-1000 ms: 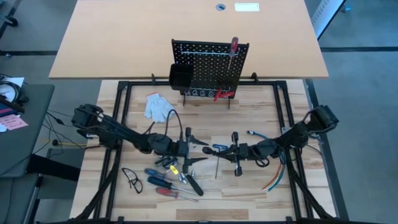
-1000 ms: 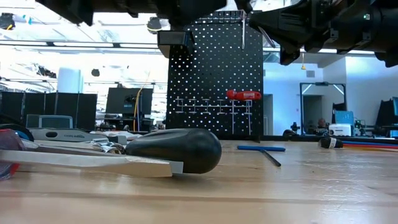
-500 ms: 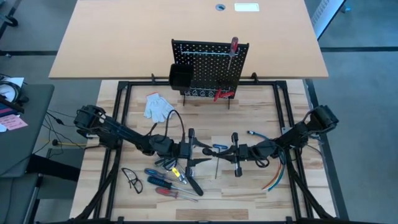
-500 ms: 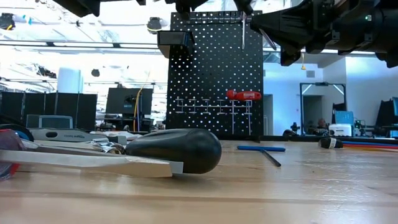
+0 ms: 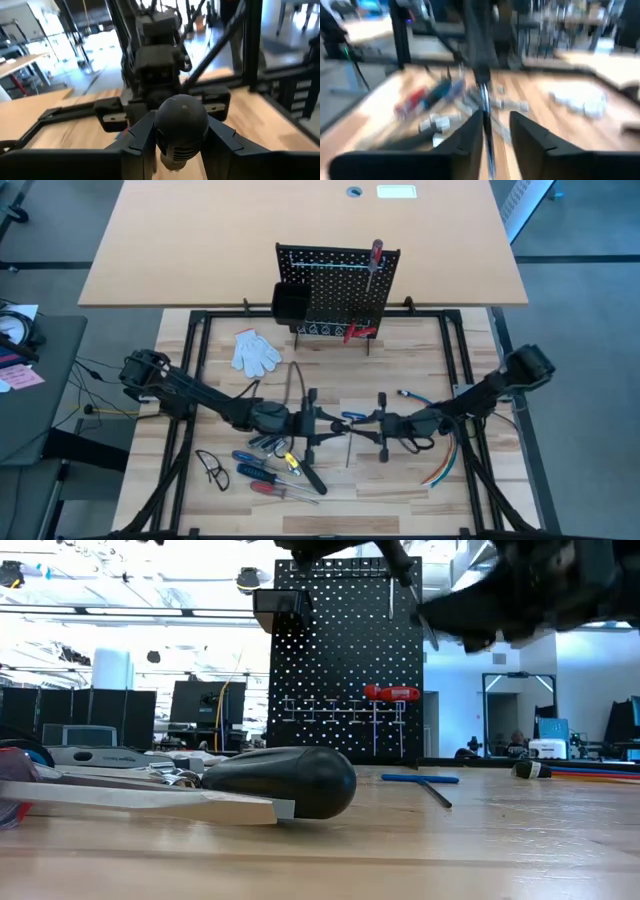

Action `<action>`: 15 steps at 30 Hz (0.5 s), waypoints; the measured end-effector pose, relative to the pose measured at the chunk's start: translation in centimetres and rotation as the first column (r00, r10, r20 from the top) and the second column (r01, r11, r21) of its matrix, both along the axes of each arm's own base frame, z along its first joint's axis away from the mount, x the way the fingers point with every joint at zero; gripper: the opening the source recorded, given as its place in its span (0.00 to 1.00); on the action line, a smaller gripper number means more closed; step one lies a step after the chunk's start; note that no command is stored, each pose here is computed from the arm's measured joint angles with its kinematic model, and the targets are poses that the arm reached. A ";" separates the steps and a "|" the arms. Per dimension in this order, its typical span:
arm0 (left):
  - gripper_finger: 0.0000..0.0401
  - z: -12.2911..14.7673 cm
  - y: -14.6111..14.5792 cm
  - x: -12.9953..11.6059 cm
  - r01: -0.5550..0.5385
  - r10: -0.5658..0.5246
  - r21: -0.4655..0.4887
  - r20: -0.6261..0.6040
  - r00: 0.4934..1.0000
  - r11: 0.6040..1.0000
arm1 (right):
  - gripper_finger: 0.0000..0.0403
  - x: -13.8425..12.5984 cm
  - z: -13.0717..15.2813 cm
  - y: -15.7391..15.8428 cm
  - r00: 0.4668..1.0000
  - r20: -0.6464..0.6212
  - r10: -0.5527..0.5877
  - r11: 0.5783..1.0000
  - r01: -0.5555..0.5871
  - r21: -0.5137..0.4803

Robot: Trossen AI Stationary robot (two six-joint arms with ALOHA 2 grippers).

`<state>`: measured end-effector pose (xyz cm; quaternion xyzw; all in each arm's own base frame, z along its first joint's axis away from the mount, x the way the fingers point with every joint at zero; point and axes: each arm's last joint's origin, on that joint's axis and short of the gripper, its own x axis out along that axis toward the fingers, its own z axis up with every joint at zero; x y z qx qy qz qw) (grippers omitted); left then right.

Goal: Hang tools onto peg board
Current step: Hang the black screwdriver on the pegboard

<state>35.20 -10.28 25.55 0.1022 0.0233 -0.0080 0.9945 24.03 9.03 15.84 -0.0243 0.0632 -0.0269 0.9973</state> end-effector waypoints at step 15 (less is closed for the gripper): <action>0.27 4.1 11.1 2.7 -0.509 0.523 0.180 -0.041 0.851 0.842 | 0.50 -0.8 -2.0 -1.2 0.964 -0.243 -0.108 0.988 0.131 0.083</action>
